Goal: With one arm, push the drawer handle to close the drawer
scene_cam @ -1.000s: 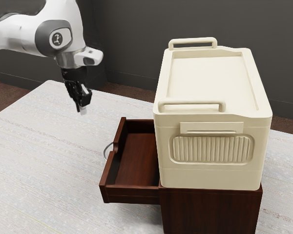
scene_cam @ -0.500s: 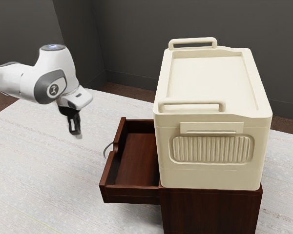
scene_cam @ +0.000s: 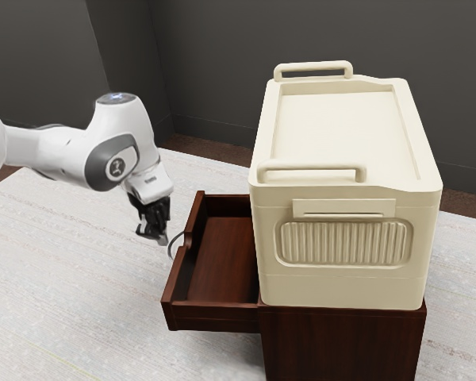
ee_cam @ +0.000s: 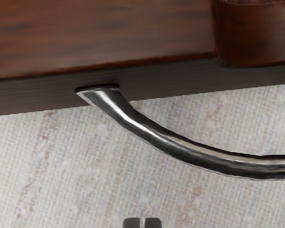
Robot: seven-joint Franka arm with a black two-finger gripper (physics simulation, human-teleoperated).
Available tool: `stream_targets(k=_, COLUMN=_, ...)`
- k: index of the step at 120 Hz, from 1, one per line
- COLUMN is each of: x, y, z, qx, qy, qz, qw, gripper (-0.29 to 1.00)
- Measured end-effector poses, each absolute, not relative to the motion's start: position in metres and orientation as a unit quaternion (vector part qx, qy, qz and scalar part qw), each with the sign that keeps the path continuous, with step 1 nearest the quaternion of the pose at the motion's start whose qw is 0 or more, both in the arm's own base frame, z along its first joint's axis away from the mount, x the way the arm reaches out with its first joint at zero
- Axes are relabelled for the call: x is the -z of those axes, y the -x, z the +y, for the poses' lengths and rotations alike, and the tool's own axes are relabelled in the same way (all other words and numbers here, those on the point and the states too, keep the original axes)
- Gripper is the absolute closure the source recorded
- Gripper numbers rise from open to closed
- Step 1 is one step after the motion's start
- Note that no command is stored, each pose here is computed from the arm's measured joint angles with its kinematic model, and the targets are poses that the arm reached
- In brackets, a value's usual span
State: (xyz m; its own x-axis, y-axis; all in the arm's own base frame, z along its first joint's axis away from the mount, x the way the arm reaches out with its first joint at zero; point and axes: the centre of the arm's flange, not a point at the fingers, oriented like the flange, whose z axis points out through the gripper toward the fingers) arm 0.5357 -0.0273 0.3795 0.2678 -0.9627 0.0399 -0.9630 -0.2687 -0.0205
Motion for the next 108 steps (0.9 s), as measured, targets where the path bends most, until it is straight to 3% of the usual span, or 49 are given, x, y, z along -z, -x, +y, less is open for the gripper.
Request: stream_targets(k=108, x=-0.37, y=-0.562, z=-0.095, qx=-0.072, qy=-0.734, qz=-0.672, qw=0.064, gripper=0.79)
